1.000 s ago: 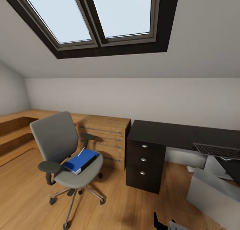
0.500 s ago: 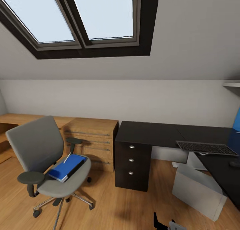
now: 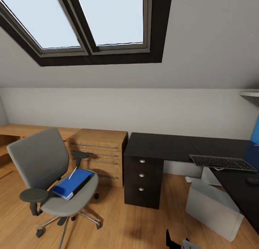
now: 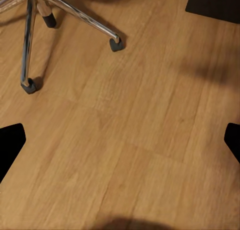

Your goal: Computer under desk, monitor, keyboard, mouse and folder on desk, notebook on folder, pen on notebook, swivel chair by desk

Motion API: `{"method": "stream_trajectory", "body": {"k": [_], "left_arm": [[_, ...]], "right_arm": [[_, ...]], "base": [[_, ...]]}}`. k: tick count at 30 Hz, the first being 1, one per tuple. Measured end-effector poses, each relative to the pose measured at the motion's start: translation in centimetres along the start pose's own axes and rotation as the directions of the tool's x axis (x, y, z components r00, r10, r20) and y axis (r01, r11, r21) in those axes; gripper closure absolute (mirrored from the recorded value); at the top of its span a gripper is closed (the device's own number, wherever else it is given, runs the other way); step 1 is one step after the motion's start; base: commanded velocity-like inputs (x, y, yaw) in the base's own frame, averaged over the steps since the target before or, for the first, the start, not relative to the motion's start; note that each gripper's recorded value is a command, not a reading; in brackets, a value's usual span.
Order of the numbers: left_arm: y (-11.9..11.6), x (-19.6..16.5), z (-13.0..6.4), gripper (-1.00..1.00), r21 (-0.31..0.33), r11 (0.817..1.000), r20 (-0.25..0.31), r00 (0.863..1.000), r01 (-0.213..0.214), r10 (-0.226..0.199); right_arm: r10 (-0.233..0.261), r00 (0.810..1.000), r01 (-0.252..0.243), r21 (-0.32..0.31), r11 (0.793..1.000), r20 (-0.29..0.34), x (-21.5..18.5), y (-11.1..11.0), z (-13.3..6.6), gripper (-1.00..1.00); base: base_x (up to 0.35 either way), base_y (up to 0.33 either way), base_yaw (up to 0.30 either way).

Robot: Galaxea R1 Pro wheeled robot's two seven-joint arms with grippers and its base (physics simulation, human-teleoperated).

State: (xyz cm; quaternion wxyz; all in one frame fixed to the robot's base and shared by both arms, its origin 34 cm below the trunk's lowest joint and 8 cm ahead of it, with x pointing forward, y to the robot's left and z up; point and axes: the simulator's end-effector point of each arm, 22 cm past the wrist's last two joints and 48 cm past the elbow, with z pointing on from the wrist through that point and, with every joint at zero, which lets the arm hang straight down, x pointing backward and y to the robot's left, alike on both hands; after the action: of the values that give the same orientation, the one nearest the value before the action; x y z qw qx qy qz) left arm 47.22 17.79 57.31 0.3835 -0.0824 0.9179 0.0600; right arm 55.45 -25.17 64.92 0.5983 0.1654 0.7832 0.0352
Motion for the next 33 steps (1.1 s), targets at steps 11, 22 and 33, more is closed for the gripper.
{"method": "stream_trajectory", "body": {"k": [11, 22, 33], "left_arm": [[0.1, -1.4, -1.2, -1.00, -0.001, 1.000, 0.002, 1.000, 0.001, -0.001], [0.4, -4.4, -2.5, -1.00, -0.004, 0.999, 0.085, 0.995, 0.045, -0.044], [0.5, -5.5, -3.7, -1.00, -0.004, 0.999, 0.084, 0.995, 0.045, -0.045]], "right_arm": [[0.002, 1.000, -0.002, 0.000, 1.000, -0.001, -1.6, 0.5, -0.5, -1.00], [0.005, 1.000, -0.005, -0.002, 1.000, 0.000, -3.2, 1.3, -1.0, -1.00], [0.000, 1.000, 0.000, -0.001, 1.000, 0.000, -4.8, 1.4, -1.5, -1.00]], "base": [[0.000, 0.000, 0.000], [0.000, 0.000, 0.000], [0.000, 0.000, -0.179]]}}
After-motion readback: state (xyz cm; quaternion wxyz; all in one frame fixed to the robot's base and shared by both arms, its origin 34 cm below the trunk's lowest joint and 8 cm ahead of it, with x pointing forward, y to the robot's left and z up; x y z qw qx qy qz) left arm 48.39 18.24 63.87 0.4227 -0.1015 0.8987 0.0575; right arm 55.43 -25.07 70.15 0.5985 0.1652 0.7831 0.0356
